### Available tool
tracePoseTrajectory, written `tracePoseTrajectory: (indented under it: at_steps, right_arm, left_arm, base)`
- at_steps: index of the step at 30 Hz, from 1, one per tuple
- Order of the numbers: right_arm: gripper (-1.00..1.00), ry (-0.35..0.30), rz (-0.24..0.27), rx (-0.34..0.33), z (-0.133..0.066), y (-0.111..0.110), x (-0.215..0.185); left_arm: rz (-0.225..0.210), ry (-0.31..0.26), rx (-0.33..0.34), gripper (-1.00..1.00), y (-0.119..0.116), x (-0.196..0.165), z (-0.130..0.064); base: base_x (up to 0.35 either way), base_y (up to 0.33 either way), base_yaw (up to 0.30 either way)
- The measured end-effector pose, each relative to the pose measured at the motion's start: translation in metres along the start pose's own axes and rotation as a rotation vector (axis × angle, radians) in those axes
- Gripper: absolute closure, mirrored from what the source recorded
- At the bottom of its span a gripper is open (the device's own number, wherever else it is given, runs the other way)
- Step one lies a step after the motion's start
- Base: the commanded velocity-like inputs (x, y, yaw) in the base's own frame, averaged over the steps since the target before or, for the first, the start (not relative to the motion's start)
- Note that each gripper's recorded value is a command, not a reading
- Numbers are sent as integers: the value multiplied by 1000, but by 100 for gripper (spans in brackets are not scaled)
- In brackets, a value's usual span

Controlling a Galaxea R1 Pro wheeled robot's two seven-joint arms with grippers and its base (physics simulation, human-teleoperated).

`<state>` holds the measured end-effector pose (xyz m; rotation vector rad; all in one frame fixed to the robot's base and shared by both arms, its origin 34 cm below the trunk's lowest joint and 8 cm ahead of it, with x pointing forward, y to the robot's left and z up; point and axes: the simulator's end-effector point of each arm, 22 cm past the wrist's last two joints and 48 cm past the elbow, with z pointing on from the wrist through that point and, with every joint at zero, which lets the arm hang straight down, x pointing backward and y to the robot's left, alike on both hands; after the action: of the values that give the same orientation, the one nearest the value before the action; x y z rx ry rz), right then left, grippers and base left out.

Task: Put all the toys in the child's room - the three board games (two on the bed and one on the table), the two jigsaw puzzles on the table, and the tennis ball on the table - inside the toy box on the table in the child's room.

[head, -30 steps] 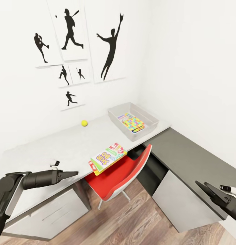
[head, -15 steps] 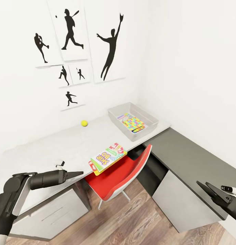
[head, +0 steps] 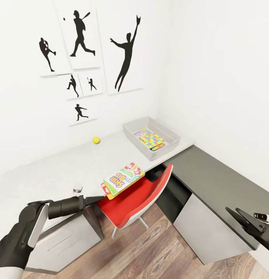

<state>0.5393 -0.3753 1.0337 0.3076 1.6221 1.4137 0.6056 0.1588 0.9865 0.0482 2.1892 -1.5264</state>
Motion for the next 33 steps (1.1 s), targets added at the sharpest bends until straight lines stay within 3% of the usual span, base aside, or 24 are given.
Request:
tracePoseTrajectory:
  at_steps: [26, 30, 31, 33]
  right_arm:
    - [-100, -18, 0, 9, -4, -2, -3]
    - [-100, -17, 0, 9, -3, -2, -3]
    - [-100, -16, -1, 10, -3, -2, -2]
    - [-100, -16, -1, 10, -3, -2, -3]
  left_arm:
    - [-55, -12, -19, -100, 16, 6, -1]
    - [-66, -15, -49, -100, 22, 9, 9]
    - [-78, -17, -105, -100, 32, 12, 20]
    - [-84, -19, -131, -100, 37, 14, 24]
  base:
    - [-65, -68, 90]
    - [-1, -2, 3]
    - [0, 0, 0]
    - [0, 0, 0]
